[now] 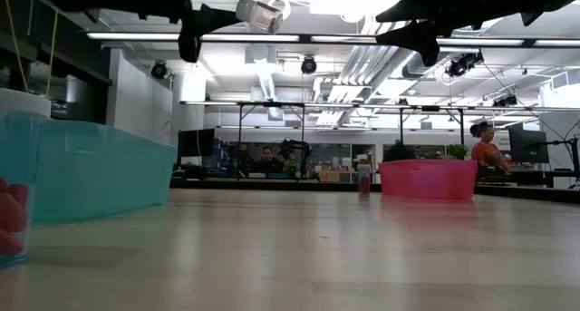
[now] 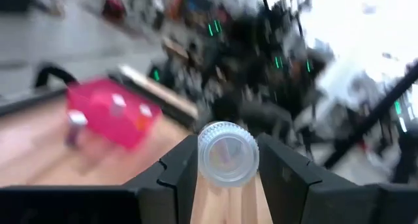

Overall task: Pick and place medicine bottles into bin by pill shape (circle, oval)
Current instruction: Put the transparent capsule bottle into the blue bin

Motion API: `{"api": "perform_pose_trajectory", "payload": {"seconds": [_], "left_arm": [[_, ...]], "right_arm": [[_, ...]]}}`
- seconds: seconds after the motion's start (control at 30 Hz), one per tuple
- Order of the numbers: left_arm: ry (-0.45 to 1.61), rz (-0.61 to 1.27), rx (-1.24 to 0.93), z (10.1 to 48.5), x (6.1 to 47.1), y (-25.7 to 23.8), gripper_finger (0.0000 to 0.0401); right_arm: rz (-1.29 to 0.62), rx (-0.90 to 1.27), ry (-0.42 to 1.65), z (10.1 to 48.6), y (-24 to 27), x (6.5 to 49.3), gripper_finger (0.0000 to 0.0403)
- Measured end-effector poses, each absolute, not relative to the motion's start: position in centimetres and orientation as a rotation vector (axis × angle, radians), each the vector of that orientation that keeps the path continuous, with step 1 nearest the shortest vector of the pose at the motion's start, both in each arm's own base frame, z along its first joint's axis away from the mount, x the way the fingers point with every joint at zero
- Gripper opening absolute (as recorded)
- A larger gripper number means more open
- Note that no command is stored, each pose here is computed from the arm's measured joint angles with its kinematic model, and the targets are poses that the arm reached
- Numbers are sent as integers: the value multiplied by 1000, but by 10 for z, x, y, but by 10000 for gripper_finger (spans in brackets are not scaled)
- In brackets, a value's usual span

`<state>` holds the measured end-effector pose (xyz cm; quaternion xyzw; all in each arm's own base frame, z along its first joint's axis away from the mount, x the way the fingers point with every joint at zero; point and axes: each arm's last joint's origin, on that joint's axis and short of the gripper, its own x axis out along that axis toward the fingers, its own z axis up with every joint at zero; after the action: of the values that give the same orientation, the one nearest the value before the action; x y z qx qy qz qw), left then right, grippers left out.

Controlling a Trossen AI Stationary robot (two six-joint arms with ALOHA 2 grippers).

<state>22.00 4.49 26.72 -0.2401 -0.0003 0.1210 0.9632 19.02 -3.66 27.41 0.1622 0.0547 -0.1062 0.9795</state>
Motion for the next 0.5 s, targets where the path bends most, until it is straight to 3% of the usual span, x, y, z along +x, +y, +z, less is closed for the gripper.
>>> {"api": "perform_pose_trajectory", "payload": {"seconds": [0.27,0.5], "left_arm": [[516,24,-393,287,218,11,127],[820,15,-238,273,199,-27,127]], "right_arm": [[-214,327,110,274,-37,190,186],[-214,328,110,274,-36,190,186]]}}
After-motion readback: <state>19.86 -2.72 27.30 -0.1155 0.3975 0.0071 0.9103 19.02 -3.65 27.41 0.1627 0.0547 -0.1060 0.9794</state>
